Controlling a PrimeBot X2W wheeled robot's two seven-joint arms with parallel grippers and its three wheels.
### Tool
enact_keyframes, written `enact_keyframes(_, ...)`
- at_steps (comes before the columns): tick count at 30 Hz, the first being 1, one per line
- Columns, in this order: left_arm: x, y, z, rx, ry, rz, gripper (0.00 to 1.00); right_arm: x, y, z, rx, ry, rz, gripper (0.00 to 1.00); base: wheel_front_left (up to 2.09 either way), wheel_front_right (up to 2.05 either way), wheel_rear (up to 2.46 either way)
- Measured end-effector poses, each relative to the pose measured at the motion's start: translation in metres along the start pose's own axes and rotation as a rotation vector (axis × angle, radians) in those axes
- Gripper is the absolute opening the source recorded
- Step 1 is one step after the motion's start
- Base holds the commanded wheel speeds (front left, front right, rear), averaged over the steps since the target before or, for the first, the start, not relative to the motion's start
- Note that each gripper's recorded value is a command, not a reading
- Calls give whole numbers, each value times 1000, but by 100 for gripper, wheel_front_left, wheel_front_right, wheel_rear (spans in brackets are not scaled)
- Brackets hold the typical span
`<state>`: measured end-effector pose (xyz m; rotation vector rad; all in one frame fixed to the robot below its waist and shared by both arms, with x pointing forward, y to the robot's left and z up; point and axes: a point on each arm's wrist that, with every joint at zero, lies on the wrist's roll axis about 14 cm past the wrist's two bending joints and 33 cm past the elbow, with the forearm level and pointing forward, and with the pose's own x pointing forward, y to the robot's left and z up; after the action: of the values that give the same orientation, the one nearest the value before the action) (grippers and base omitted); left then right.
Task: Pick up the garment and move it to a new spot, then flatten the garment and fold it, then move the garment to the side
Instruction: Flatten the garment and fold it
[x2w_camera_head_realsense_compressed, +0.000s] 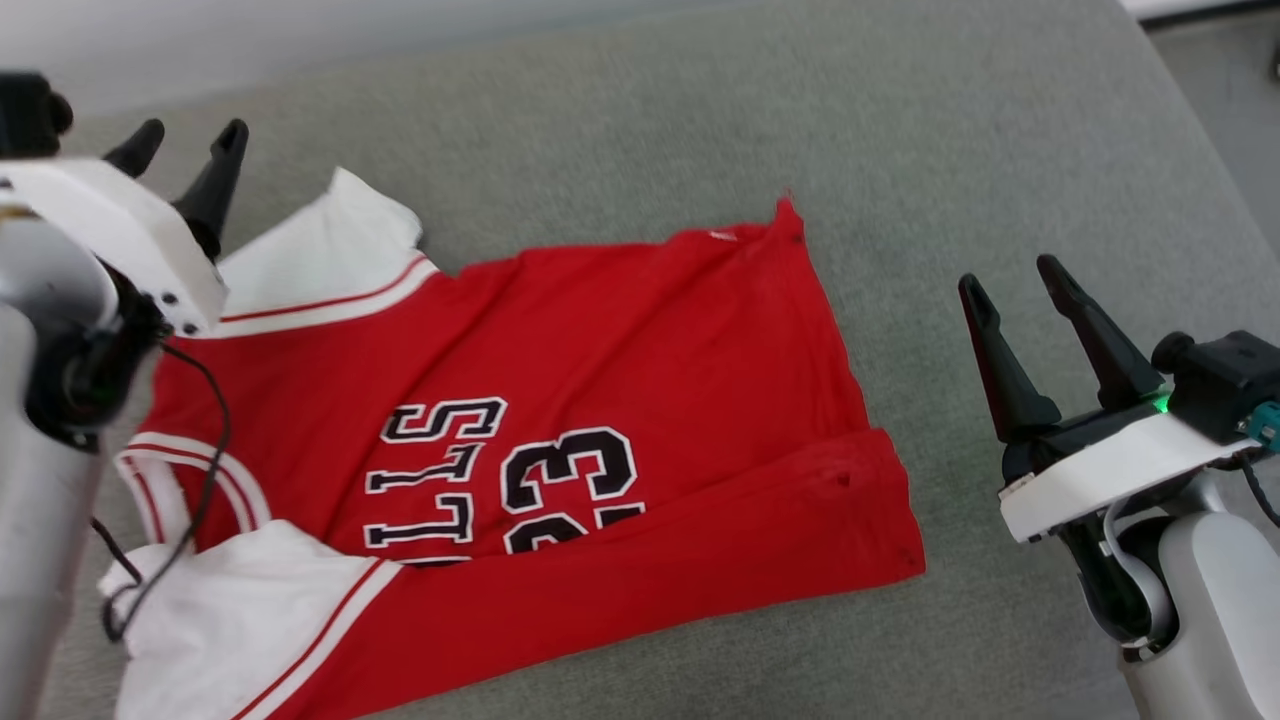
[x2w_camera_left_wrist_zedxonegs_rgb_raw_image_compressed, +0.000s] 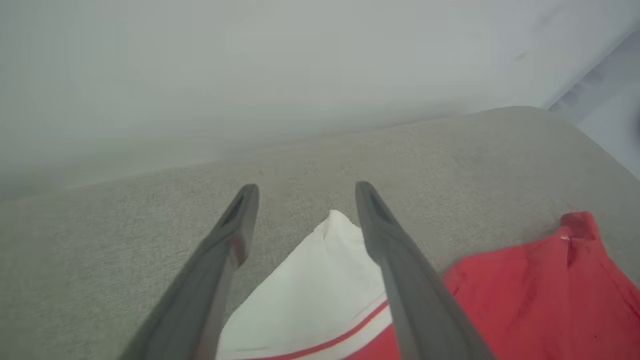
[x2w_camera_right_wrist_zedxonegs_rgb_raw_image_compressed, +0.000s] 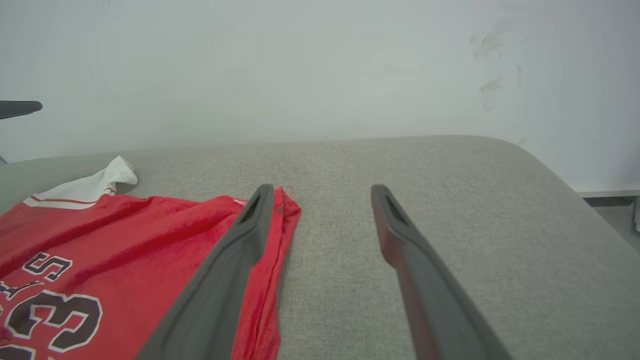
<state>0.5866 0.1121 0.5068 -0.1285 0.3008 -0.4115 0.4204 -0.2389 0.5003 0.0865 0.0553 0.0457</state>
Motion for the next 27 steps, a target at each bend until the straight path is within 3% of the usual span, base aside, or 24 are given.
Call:
enact_keyframes(8, 44, 6, -67, -4, 418, -71, 100, 8, -7, -32, 28, 78, -38, 100, 0, 0, 0)
enact_keyframes(18, 68, 11, -122, -35, 701, -73, 100, 10, -21, -55, 45, 117, -85, 100, 0, 0, 0)
enact_keyframes(19, 69, 11, -128, -39, 726, -68, 67, 8, -23, -57, 44, 119, -93, 100, 0, 0, 0)
enact_keyframes(20, 70, 9, -131, -53, 751, -68, 40, 7, -25, -58, 45, 121, -99, 100, 0, 0, 0)
enact_keyframes(21, 70, 9, -133, -65, 769, -67, 17, 6, -28, -59, 47, 122, -108, 100, 0, 0, 0)
enact_keyframes(22, 71, 9, -135, -70, 782, -61, 0, 5, -29, -59, 51, 122, -115, 100, 0, 0, 0)
enact_keyframes(27, 71, 3, -138, -85, 783, -56, 0, 5, -33, -58, 60, 116, -123, 100, 0, 0, 0)
